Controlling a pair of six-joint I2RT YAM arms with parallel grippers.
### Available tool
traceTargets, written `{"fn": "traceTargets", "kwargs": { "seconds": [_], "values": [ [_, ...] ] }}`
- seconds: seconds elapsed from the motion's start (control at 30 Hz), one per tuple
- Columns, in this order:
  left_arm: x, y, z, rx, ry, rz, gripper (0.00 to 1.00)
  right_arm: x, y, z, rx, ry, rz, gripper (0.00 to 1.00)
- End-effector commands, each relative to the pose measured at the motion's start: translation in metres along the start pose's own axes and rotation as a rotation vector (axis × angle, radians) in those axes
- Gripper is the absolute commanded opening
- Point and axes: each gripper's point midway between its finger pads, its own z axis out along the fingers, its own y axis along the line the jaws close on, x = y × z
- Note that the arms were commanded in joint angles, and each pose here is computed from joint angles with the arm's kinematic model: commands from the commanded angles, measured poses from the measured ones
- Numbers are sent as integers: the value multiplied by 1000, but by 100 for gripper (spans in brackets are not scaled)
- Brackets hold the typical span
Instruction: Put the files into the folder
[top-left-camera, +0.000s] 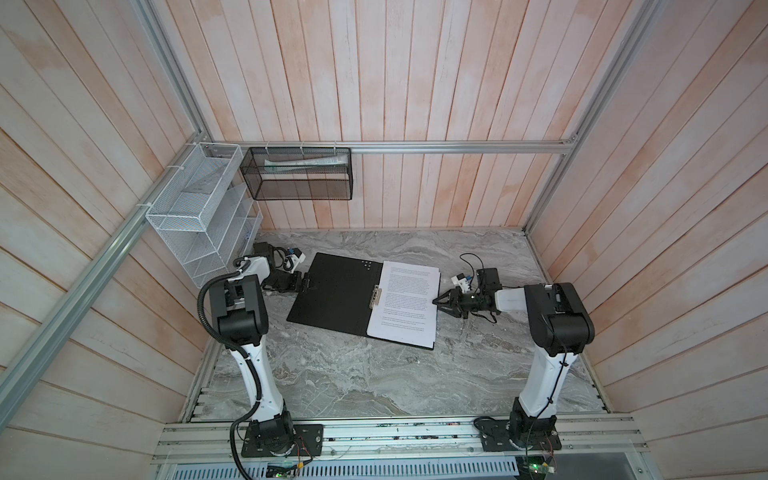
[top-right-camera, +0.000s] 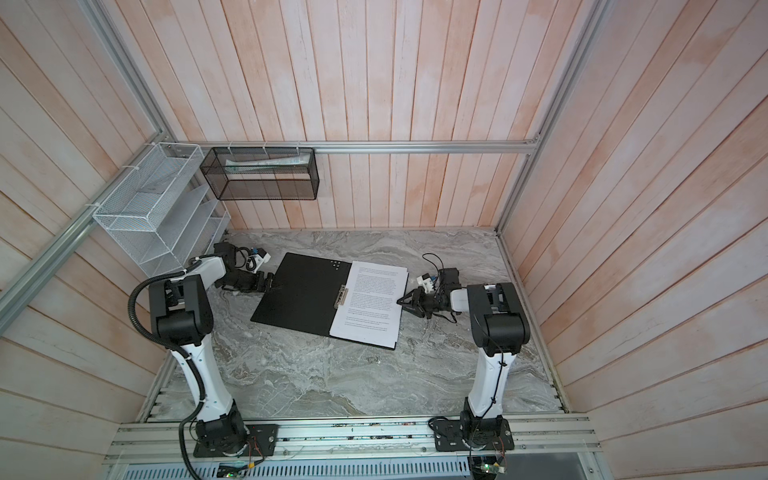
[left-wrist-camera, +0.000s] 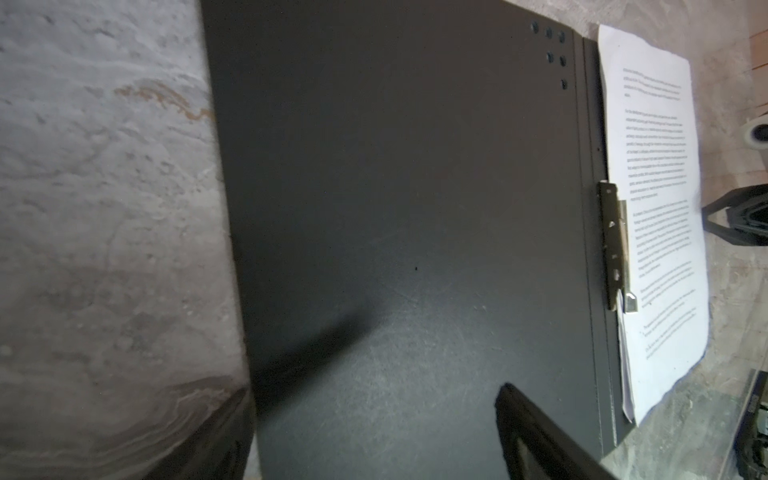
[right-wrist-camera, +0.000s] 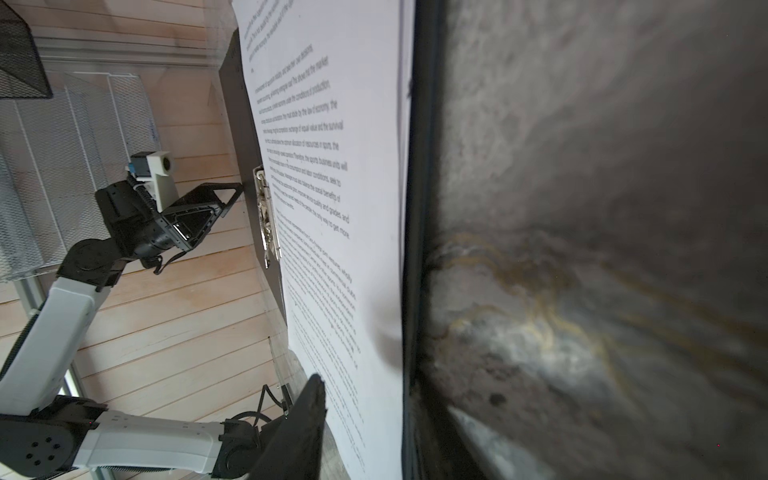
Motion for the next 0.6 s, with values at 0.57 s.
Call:
{"fn": "traceTargets", "kwargs": {
  "seconds": [0.57],
  "values": [
    [73, -114, 41, 517, 250, -317, 91, 47, 10, 30, -65, 219, -62, 35]
  ]
}}
